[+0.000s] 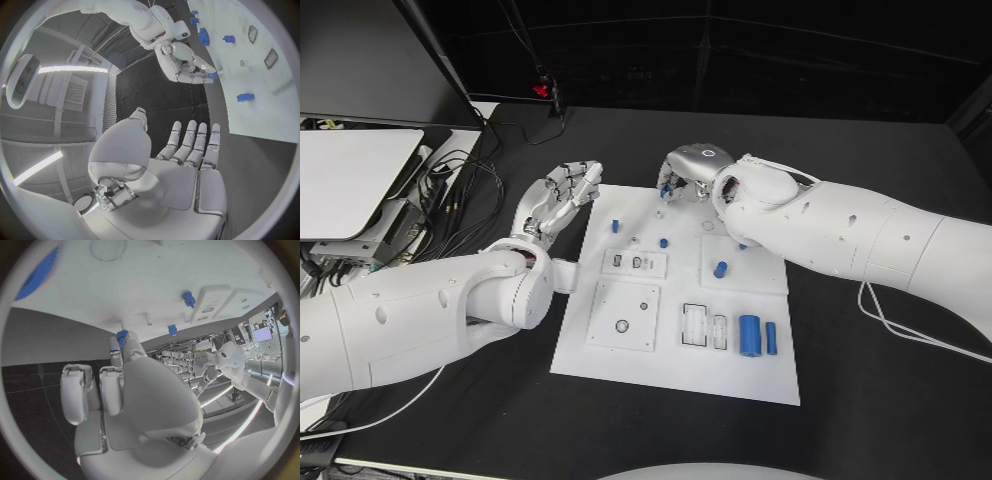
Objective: Assemble the parts on the task board
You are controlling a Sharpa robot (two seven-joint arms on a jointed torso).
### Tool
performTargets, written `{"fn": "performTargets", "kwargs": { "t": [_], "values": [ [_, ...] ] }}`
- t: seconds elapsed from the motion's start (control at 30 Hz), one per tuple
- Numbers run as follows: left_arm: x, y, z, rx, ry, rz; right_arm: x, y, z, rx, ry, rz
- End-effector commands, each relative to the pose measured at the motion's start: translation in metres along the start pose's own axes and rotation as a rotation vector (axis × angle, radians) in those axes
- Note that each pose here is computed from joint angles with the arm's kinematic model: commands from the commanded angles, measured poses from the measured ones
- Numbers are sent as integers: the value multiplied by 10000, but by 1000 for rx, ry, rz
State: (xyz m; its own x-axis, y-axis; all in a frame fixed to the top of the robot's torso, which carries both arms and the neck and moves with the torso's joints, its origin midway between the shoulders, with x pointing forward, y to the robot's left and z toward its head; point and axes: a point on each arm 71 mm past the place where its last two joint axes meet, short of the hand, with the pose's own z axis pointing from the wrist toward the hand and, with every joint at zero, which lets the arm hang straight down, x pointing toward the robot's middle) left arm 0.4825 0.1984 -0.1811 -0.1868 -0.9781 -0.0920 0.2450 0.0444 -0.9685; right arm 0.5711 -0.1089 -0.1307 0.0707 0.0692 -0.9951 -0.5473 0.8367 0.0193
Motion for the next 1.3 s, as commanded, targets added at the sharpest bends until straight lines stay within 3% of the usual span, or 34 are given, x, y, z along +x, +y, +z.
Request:
{"fn": "performTargets", "kwargs": {
  "t": [0.03,0.8,1.3],
  "values": [
    [3,-217,-27,302,7,0,24,2,4,11,39,-12],
    [-10,-205,-15,295,4,4,34,10,-8,12,54,-5],
    [-13,-198,-11,291,5,4,-8,4,-29,11,-5,12]
  ]
}}
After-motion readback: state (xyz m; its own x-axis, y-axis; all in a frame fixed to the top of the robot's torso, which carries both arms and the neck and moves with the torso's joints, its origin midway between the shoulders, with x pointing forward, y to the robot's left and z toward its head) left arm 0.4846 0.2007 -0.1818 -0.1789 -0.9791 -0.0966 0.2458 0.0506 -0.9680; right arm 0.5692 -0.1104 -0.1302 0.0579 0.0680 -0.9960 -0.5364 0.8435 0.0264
